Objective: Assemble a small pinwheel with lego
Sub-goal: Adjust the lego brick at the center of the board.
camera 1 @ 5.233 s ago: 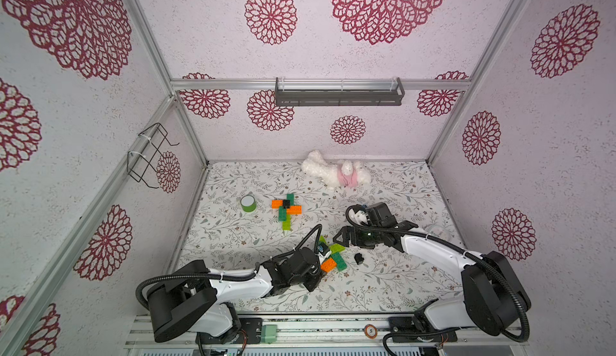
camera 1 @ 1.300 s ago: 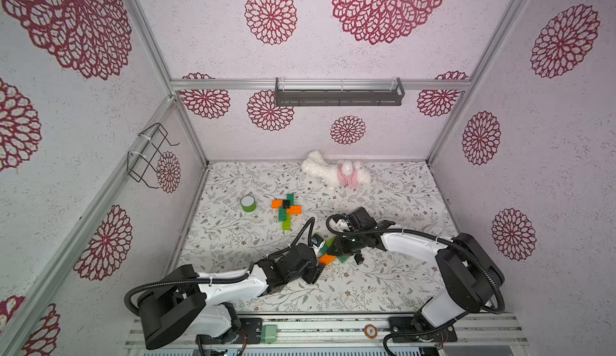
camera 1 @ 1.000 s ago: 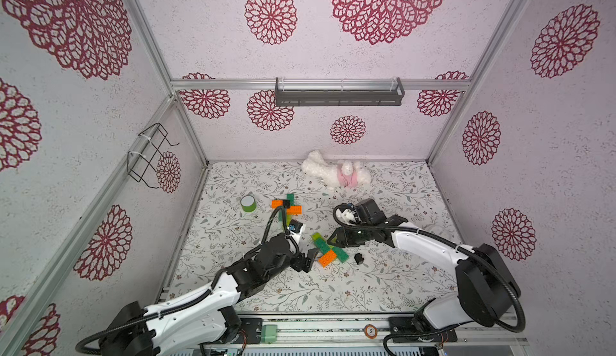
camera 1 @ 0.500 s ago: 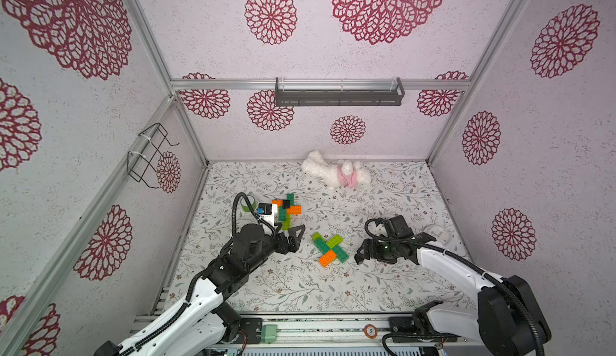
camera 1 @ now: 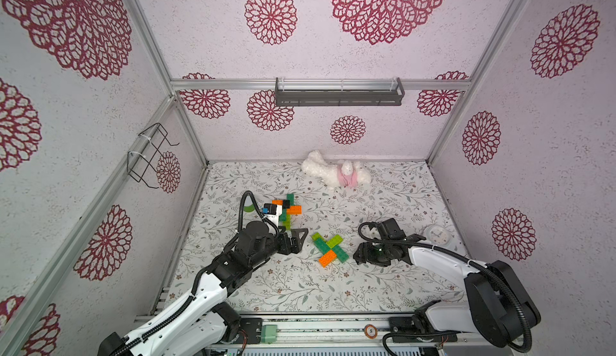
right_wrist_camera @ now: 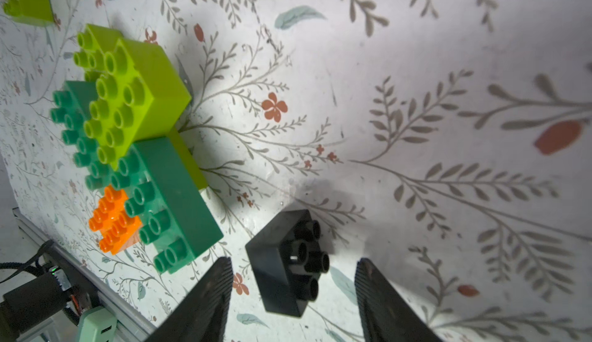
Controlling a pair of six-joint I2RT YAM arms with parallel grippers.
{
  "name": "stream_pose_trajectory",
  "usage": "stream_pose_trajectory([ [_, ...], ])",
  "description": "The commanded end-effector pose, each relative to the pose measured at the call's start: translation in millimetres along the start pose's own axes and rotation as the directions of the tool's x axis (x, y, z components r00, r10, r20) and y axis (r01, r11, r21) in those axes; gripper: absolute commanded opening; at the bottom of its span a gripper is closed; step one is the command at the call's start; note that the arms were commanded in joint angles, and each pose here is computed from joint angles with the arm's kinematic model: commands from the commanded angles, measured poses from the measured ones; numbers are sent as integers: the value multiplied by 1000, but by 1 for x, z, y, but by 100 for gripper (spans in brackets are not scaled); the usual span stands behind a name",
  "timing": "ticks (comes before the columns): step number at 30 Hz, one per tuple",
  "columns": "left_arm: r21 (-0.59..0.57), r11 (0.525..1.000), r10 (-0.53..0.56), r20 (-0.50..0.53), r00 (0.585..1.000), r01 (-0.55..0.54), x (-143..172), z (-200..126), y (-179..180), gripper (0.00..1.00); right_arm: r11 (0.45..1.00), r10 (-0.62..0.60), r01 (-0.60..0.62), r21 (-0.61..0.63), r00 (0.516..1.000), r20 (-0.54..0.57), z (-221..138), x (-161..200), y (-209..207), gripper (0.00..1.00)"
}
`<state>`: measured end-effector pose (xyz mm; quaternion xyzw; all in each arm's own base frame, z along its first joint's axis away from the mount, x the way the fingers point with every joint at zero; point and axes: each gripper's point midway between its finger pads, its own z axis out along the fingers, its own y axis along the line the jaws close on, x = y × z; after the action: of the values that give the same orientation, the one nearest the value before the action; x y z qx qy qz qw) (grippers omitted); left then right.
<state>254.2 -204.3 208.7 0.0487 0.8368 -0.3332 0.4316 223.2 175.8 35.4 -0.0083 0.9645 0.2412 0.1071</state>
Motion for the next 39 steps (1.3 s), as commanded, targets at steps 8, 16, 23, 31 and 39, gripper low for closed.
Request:
stream_pose_trajectory([
  [8,-22,1000,-17,13,1000,17,0,3,8,97,999,-42,42,-5,999,3,8,-1,10,55],
  [16,-33,999,-16,11,1000,16,2,4,12,98,999,-51,51,14,999,2,10,0,8,48],
  [23,-41,999,-16,8,1000,16,4,5,14,97,998,-51,51,21,999,0,13,1,7,40],
  [31,-57,998,-19,5,1000,19,6,5,18,97,998,-50,50,30,999,0,12,0,8,31],
  [39,-72,997,-19,6,1000,20,8,6,22,97,991,-55,52,119,998,19,1,-6,-2,23],
])
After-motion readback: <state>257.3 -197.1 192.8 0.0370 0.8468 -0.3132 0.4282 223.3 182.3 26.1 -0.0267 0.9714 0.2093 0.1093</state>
